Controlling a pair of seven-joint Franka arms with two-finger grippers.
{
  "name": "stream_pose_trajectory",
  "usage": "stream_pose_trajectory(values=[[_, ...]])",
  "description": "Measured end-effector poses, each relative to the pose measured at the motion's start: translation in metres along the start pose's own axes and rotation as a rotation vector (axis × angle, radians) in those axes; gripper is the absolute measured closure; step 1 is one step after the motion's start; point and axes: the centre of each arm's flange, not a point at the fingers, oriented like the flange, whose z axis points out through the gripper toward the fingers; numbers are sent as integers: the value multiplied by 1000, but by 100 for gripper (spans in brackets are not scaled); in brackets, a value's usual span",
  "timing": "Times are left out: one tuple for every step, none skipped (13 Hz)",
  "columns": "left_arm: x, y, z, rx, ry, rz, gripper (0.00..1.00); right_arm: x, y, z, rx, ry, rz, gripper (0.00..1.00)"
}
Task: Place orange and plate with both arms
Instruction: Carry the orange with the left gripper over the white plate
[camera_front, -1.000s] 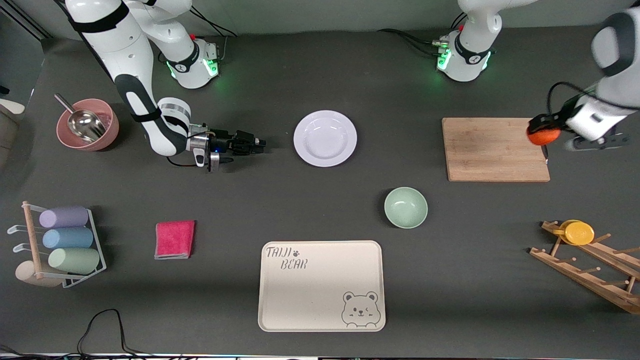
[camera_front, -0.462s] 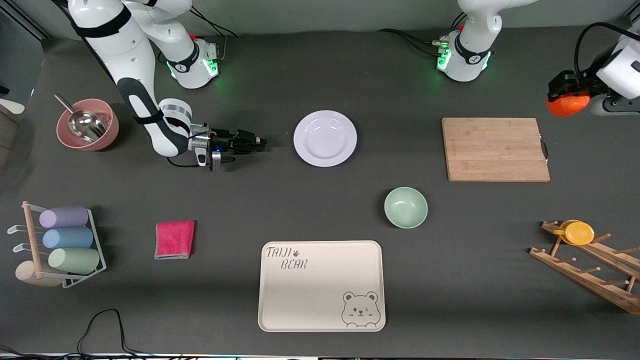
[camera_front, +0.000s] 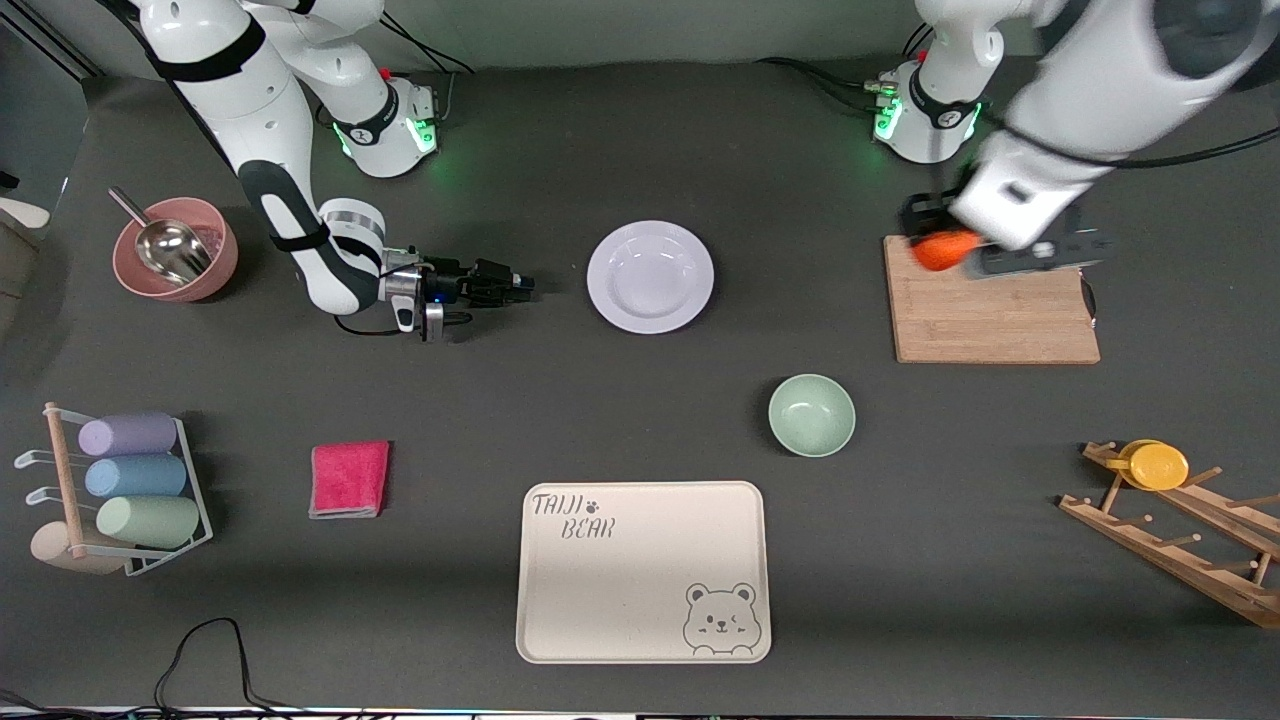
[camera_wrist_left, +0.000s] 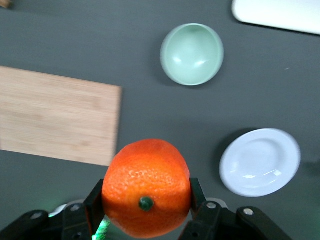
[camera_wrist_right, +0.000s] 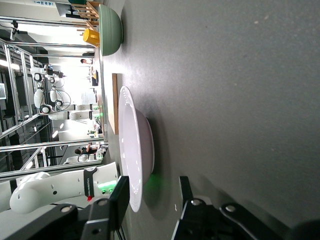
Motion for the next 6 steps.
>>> stream_pose_trajectory(values=[[-6, 32, 16, -22, 3, -24, 30, 0, 0, 0, 1, -1, 1, 52], [-12, 62, 33, -47, -2, -43, 30, -1, 1, 1, 1, -2, 2, 52], [-19, 89, 50, -69, -13, -56, 30, -1, 1, 1, 2, -2, 4, 52], [-26, 113, 68, -86, -26, -68, 30, -1, 2, 1, 3, -2, 4, 52], [-34, 135, 86, -94, -38, -83, 30, -1, 2, 1, 3, -2, 5, 52], [-41, 153, 105, -91, -43, -94, 30, -1, 2, 1, 3, -2, 6, 52]])
